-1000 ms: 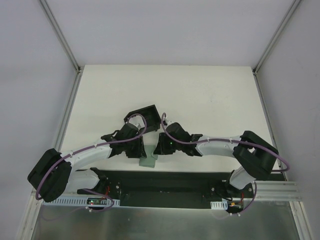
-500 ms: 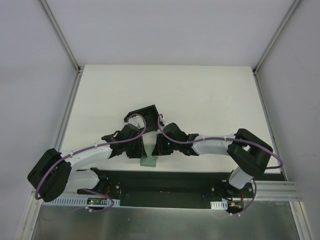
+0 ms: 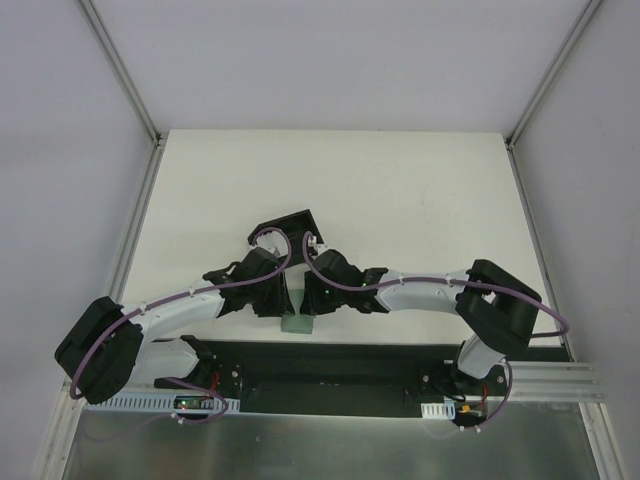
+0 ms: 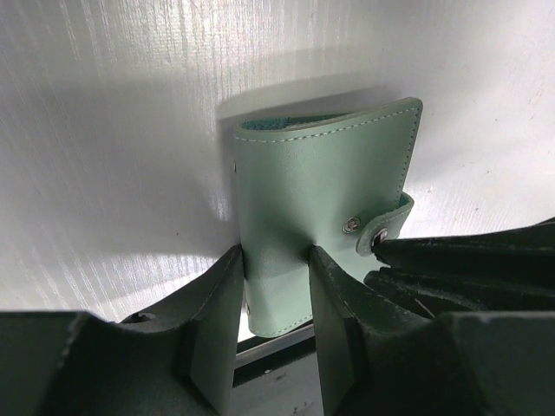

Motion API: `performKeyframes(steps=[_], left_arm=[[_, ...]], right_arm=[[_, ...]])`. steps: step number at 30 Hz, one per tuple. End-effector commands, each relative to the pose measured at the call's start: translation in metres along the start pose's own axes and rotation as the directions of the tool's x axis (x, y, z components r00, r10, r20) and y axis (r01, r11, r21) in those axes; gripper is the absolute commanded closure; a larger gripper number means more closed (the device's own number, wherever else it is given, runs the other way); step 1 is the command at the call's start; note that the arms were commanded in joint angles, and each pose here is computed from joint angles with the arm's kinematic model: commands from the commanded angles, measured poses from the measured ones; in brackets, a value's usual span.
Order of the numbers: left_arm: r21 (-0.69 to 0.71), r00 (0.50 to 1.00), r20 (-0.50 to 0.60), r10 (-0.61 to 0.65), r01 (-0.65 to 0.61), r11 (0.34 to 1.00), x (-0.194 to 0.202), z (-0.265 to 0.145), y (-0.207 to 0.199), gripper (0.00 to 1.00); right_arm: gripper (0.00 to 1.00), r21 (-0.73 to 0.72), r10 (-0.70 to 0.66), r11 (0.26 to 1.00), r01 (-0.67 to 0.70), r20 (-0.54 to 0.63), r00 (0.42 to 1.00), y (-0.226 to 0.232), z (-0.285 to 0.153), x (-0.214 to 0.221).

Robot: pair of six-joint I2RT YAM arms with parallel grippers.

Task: Put the credit cards into the card holder
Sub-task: Close the card holder at the corner of the board.

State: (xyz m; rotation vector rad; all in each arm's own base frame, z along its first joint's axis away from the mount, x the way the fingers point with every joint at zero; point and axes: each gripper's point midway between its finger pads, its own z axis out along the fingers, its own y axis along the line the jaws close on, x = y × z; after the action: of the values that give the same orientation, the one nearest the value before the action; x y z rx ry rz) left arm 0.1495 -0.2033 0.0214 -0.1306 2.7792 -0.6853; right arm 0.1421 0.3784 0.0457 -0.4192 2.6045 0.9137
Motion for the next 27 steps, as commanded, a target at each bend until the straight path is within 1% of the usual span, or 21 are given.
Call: performKeyframes(steps=[1,5,8,11,14,18,24,25,27], left_arm=[[-0.028,1.000,0.015,-0.001,0.002,1.000,0.002,0.001,0.008,0.66],[-0.025,1.000,0.021,0.001,-0.001,1.000,0.002,0.000,0.008,0.66],[-0.021,1.000,0.025,0.004,-0.003,1.000,0.002,0.000,0.008,0.65],[-0.022,0.999,0.030,0.015,-0.014,1.000,0.000,-0.001,0.008,0.62],[-0.022,0.999,0.034,0.017,-0.016,1.000,-0.001,-0.001,0.007,0.62],[-0.015,0.999,0.038,0.025,-0.025,1.000,-0.003,-0.002,0.005,0.62],[-0.004,0.999,0.028,0.031,-0.031,0.999,-0.001,-0.001,0.003,0.63],[-0.004,0.999,0.026,0.030,-0.030,1.000,-0.001,-0.001,0.003,0.64],[0.001,0.999,0.024,0.032,-0.032,0.999,0.000,-0.001,0.003,0.63]], right_arm=[[0.82,0.082,-0.014,0.997,0.012,0.028,1.000,-0.010,-0.003,-0.007],[0.82,0.092,-0.008,0.996,0.005,0.030,1.000,-0.013,-0.003,-0.006],[0.82,0.050,-0.028,0.998,0.025,0.057,0.998,-0.003,-0.008,-0.012],[0.82,0.026,-0.018,1.000,0.016,0.093,0.995,0.002,-0.016,-0.018],[0.82,0.067,0.000,0.998,-0.007,0.106,0.994,-0.007,-0.015,-0.020],[0.82,0.073,0.011,0.997,-0.016,0.074,0.997,-0.009,-0.007,-0.014],[0.81,0.086,0.014,0.996,-0.019,0.065,0.998,-0.013,0.002,-0.013],[0.82,0.066,0.019,0.998,-0.021,0.038,0.999,-0.009,0.003,-0.008],[0.82,0.072,0.018,0.997,-0.020,0.030,0.999,-0.012,0.006,-0.007]])
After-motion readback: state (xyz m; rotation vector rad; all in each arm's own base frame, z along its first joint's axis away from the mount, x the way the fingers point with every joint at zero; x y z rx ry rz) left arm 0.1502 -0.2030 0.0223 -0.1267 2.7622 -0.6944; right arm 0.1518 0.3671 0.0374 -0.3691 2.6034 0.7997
